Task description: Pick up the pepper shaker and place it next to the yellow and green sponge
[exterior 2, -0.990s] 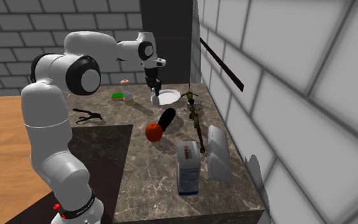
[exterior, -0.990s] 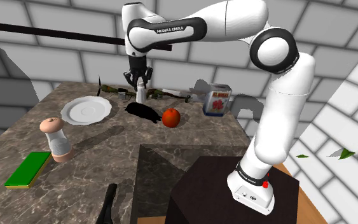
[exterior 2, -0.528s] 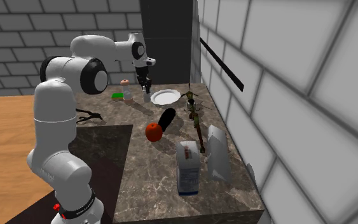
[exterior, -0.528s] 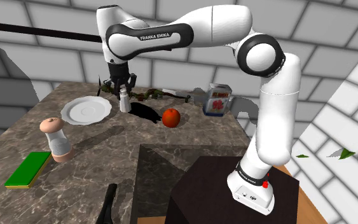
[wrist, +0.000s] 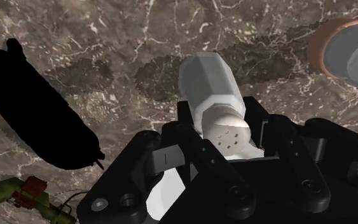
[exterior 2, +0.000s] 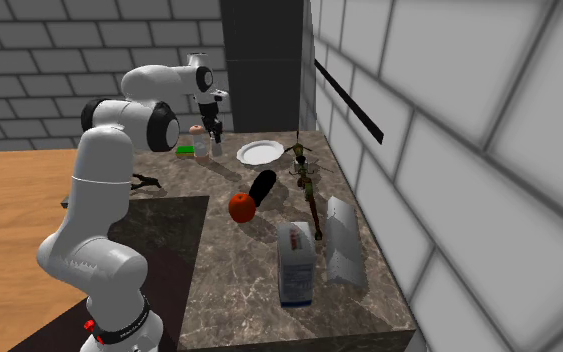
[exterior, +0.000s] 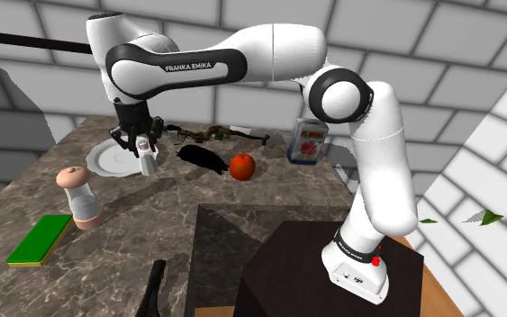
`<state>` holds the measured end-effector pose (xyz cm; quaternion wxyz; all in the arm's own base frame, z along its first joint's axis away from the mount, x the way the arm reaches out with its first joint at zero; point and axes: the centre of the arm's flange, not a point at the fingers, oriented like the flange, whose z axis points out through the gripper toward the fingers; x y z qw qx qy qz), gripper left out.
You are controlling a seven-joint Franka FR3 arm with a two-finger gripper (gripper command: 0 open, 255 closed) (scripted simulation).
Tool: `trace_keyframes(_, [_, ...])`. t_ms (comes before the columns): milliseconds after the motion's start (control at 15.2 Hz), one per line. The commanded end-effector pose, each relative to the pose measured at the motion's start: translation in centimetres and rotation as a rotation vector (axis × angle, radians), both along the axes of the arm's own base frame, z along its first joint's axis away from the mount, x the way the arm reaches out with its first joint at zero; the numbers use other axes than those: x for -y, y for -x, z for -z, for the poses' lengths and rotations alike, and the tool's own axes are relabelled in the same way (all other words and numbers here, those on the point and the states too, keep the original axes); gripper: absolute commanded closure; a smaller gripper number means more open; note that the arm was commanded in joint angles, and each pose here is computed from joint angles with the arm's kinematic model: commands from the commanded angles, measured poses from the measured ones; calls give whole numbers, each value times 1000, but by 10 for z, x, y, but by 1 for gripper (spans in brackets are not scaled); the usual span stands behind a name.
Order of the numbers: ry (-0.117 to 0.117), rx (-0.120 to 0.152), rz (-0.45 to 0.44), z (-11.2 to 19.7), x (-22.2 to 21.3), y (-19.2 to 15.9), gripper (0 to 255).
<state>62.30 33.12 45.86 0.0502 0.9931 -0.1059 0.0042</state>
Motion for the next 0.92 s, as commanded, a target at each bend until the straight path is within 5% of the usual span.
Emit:
trace_keyframes(0, [0, 0, 1, 5, -25, -6, 255])
trace_keyframes(264, [0, 0, 1, 15, -80, -11, 255])
trace_keyframes(858, [0, 0, 1, 62, -80, -11, 255])
